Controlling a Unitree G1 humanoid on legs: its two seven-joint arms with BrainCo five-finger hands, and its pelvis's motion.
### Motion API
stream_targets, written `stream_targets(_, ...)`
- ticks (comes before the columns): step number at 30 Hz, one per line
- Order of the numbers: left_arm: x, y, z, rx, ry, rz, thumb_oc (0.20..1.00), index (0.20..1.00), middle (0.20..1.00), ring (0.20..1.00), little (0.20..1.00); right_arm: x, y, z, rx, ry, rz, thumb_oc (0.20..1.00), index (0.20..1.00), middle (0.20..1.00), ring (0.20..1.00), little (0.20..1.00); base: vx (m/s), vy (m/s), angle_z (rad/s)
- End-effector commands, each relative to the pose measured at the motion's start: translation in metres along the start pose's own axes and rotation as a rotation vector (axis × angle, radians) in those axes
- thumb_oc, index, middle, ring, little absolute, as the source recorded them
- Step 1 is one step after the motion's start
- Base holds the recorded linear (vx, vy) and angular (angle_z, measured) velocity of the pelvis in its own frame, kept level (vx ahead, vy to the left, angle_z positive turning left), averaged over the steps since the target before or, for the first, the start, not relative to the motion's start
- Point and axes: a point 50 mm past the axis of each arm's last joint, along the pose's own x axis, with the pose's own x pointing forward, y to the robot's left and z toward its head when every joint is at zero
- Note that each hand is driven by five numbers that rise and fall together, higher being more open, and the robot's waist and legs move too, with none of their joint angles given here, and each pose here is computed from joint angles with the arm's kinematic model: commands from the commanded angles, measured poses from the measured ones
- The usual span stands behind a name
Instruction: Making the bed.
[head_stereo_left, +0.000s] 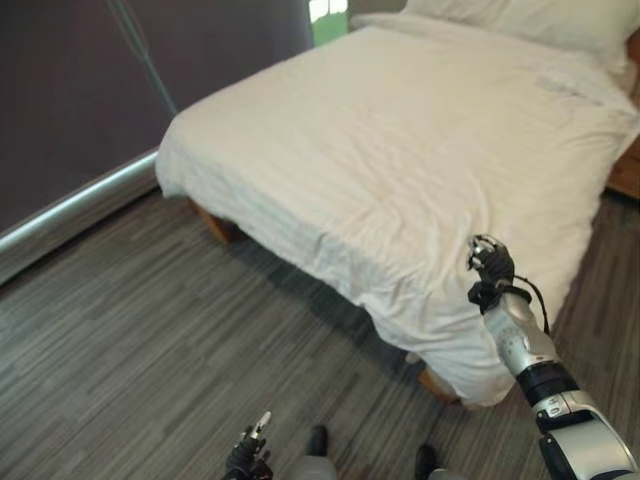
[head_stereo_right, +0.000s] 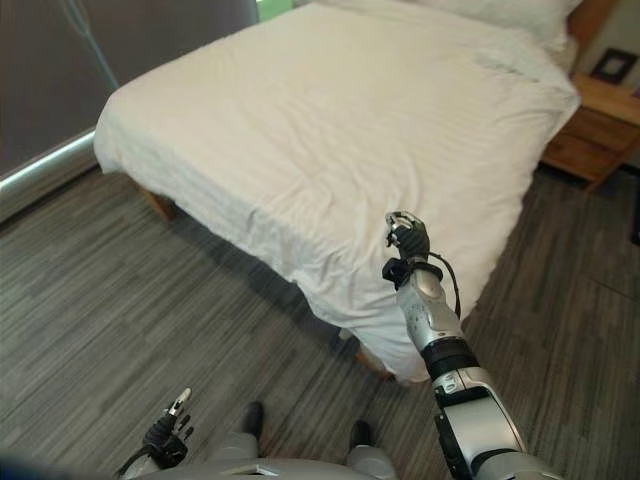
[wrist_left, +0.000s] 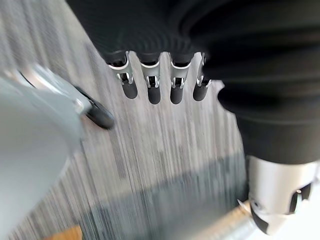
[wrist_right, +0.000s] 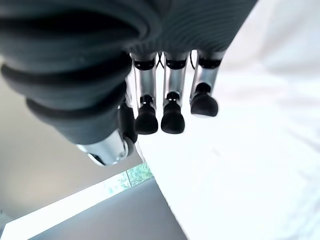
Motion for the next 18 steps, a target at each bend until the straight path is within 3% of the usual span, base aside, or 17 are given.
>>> stream_targets(1, 0.009, 0.008, 0.030, 0.080, -0.082, 0.015, 1.000, 1.000, 1.000, 1.000, 1.000, 0.022, 0.045, 0.051, 0.231, -0.225, 0.114, 0.200, 0.200, 0.200, 0.200, 0.200, -0.07, -0.129, 0.62)
stream_targets(4, 0.011, 0.009, 0.031, 0.084, -0.080, 0.026, 1.000, 1.000, 1.000, 1.000, 1.000, 0.028, 0.040, 0.060, 0.232, -0.245, 0.079, 0.200, 0.200, 0.200, 0.200, 0.200, -0.07, -0.106, 0.32)
stream_targets(12, 0.011, 0.012, 0.012, 0.050, -0.012, 0.032, 1.000, 1.000, 1.000, 1.000, 1.000, 0.028, -0.021, 0.067, 0.197, -0.234, -0.105, 0.200, 0.200, 0.200, 0.200, 0.200, -0.03, 0.005, -0.05)
stream_targets(16, 0.008, 0.009, -0.009, 0.023, 0.063, 0.032, 1.000, 1.000, 1.000, 1.000, 1.000, -0.002, -0.078, 0.037, 0.286, -0.214, -0.298, 0.200, 0.200, 0.200, 0.200, 0.200, 0.05, 0.046, -0.06)
stream_targets(18, 0.008, 0.005, -0.013, 0.006, 0.083, 0.014, 1.000, 1.000, 1.000, 1.000, 1.000, -0.031, -0.124, 0.023, 0.251, -0.183, -0.439, 0.200, 0.200, 0.200, 0.200, 0.200, 0.19, 0.093, -0.26)
